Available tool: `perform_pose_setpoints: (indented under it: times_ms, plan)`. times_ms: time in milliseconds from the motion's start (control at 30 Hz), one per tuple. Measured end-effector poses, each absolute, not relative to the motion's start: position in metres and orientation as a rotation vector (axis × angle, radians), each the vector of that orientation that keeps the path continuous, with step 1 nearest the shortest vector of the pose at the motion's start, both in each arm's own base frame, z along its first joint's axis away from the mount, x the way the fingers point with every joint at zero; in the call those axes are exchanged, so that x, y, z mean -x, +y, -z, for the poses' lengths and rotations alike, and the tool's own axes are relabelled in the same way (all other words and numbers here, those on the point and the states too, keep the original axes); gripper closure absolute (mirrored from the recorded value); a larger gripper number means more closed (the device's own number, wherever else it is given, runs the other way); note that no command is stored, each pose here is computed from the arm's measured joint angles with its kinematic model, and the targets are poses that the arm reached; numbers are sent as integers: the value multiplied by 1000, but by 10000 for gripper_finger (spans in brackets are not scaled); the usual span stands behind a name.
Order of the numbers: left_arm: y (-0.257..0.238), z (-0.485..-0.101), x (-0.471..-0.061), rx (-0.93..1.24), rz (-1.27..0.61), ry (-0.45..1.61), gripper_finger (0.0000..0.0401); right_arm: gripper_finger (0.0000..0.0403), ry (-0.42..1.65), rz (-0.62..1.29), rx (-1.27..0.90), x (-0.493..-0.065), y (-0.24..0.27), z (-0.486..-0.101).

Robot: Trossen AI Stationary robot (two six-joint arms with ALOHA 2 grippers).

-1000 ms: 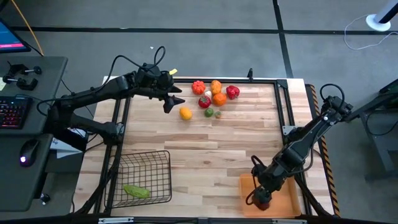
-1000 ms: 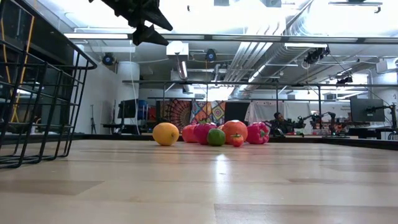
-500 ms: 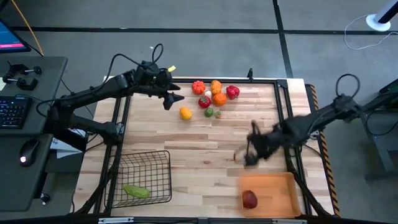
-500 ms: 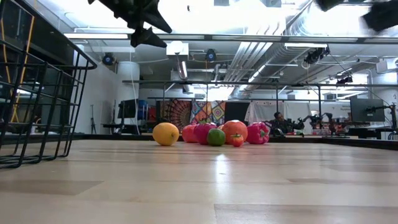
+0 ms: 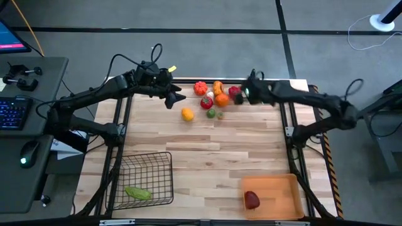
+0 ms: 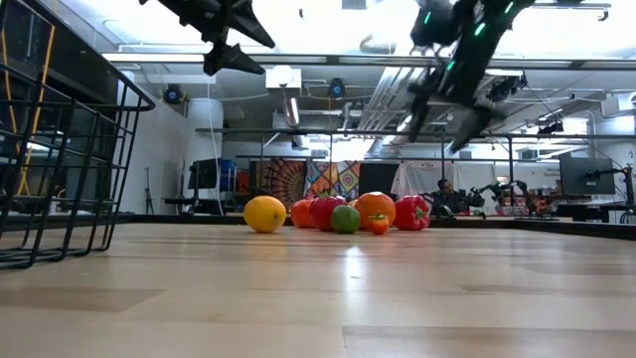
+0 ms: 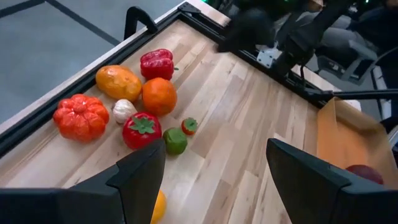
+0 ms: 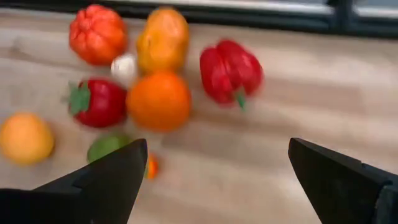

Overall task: Sort produce into baskets
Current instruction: Put the red bell pepper into the black wire basket

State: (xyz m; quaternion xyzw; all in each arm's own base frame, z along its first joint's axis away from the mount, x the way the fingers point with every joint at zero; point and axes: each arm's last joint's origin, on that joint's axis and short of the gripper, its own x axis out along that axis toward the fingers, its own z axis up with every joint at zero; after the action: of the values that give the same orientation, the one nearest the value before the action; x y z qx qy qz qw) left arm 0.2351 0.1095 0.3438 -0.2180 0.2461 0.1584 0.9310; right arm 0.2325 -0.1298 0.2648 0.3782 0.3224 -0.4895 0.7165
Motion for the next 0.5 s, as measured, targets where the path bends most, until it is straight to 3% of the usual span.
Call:
perform_pose_setpoints:
  times_ms: [200,500]
  plan:
    - [109,-344,-235,480,-327,500,133,20,883,1054,-915,-233,-206,-239]
    - [109,-344,-235,481,-327,500,133,20,1073,908,-713,-271,-259,-238]
